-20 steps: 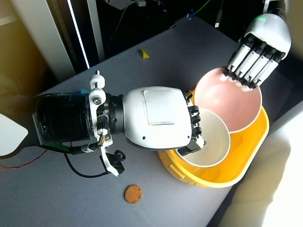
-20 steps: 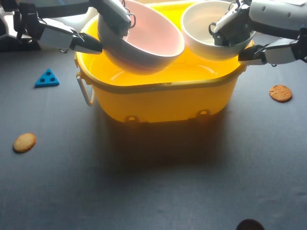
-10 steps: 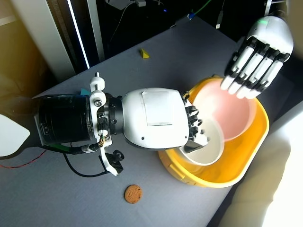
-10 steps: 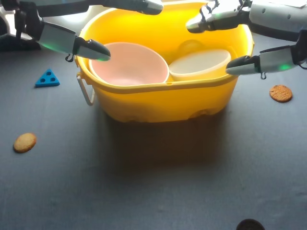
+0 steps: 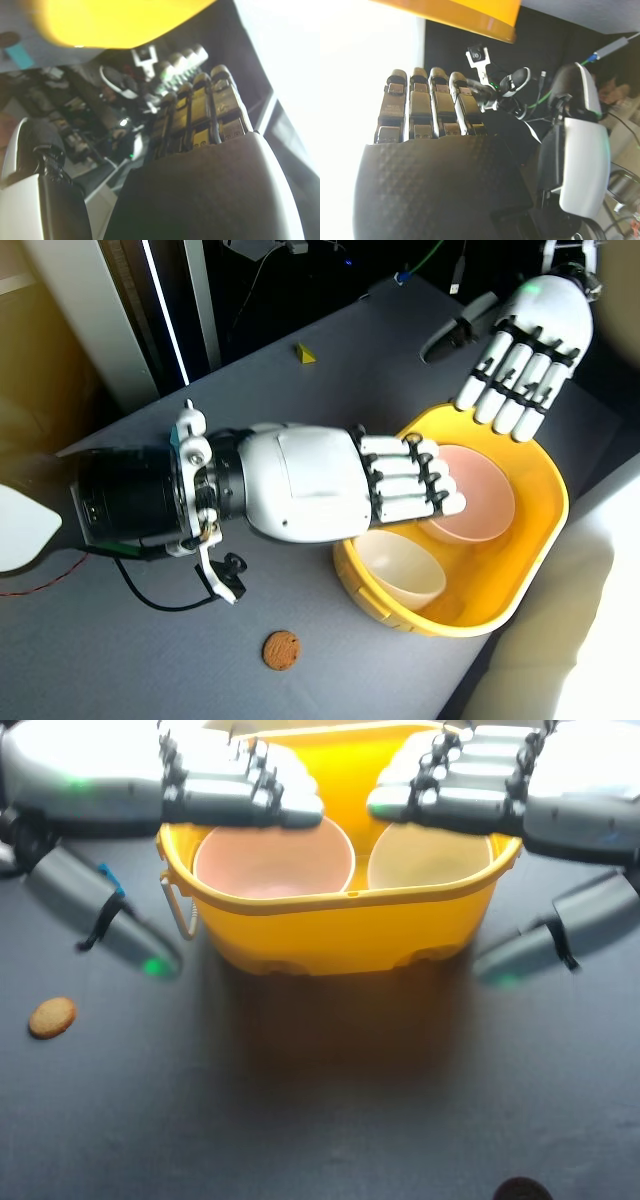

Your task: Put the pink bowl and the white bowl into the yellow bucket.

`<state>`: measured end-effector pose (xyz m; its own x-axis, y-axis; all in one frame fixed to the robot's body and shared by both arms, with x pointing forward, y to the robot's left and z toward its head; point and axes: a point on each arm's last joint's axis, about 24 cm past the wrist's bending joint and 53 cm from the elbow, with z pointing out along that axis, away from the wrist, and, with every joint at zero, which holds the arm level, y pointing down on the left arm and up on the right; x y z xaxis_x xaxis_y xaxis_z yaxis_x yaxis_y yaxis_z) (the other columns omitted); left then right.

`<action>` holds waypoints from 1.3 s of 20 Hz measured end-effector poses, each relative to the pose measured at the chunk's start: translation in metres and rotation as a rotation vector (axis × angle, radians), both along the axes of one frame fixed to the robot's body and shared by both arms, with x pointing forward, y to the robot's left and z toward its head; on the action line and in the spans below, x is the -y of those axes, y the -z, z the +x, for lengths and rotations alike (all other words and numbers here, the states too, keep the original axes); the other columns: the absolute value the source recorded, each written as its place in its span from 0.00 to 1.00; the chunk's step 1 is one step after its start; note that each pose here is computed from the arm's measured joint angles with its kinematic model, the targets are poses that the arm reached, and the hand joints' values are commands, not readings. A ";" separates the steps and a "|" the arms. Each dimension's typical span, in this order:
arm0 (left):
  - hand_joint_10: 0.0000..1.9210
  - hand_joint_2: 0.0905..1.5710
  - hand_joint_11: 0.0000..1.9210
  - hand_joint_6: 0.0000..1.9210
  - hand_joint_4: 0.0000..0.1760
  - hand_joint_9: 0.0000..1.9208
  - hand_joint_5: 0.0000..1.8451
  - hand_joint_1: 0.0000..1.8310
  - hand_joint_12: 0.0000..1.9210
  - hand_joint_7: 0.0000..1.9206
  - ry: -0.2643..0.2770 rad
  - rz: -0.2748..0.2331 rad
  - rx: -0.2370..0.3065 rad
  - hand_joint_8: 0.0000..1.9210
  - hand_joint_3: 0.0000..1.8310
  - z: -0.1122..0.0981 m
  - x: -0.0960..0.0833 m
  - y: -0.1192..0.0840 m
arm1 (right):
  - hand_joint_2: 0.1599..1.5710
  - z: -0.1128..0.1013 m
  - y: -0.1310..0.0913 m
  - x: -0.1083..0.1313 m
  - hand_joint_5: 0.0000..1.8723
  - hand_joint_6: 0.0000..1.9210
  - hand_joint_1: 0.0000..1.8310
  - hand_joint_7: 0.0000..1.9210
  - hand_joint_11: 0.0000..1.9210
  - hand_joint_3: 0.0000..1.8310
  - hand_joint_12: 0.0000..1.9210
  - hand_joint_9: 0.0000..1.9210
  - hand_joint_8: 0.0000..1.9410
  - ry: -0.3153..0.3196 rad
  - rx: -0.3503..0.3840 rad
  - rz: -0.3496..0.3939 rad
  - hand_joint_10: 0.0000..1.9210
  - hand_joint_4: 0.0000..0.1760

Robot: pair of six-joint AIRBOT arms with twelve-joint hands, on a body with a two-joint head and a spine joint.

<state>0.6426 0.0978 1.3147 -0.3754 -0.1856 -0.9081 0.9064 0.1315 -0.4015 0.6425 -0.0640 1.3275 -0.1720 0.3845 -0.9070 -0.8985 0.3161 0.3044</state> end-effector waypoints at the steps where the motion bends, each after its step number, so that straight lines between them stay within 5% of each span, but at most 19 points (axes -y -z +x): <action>1: 0.00 0.61 0.00 0.00 0.00 0.00 0.00 0.17 0.00 0.00 0.003 0.018 -0.017 0.00 0.00 -0.005 -0.002 0.009 | 0.51 -0.013 0.000 -0.004 0.00 0.00 0.05 0.00 0.00 0.00 0.00 0.00 0.00 -0.032 0.020 -0.014 0.00 0.00; 6: 0.00 0.60 0.00 0.00 0.00 0.00 0.00 0.17 0.00 0.00 0.009 0.107 -0.059 0.00 0.00 -0.028 -0.014 0.043 | 0.50 -0.049 0.011 -0.017 0.00 0.00 0.00 0.00 0.00 0.00 0.00 0.00 0.00 -0.118 0.047 -0.052 0.00 0.00; 12: 0.00 0.60 0.00 0.00 0.00 0.00 0.00 0.16 0.00 0.00 0.022 0.141 -0.009 0.00 0.00 -0.038 -0.014 0.040 | 0.50 -0.095 0.032 -0.037 0.00 0.00 0.00 0.00 0.00 0.00 0.00 0.00 0.00 -0.201 0.111 -0.137 0.00 0.00; 15: 0.00 0.62 0.00 0.00 0.00 0.00 0.00 0.16 0.00 0.00 0.025 0.123 -0.017 0.00 0.01 -0.038 -0.015 0.036 | 0.50 -0.098 0.029 -0.032 0.00 0.00 0.00 0.00 0.00 0.00 0.00 0.00 0.00 -0.198 0.112 -0.134 0.00 0.00; 22: 0.00 0.61 0.00 0.00 0.00 0.00 0.00 0.21 0.00 0.00 0.003 0.179 -0.034 0.00 0.00 -0.034 -0.016 0.056 | 0.52 -0.100 0.043 -0.029 0.00 0.00 0.02 0.00 0.00 0.00 0.00 0.00 0.00 -0.204 0.090 -0.158 0.00 0.00; 26: 0.00 0.62 0.00 0.00 0.00 0.00 0.00 0.22 0.00 0.00 0.037 0.187 -0.018 0.00 0.00 -0.042 -0.006 0.056 | 0.54 -0.103 0.044 -0.029 0.00 0.00 0.02 0.00 0.00 0.01 0.00 0.00 0.00 -0.212 0.093 -0.162 0.00 0.00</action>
<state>0.6007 0.1042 1.2588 -0.3953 0.0000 -0.9186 0.9048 0.1724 -0.3894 0.5400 -0.0347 1.2830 -0.1463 0.1979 -0.9692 -0.9715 0.1560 0.1785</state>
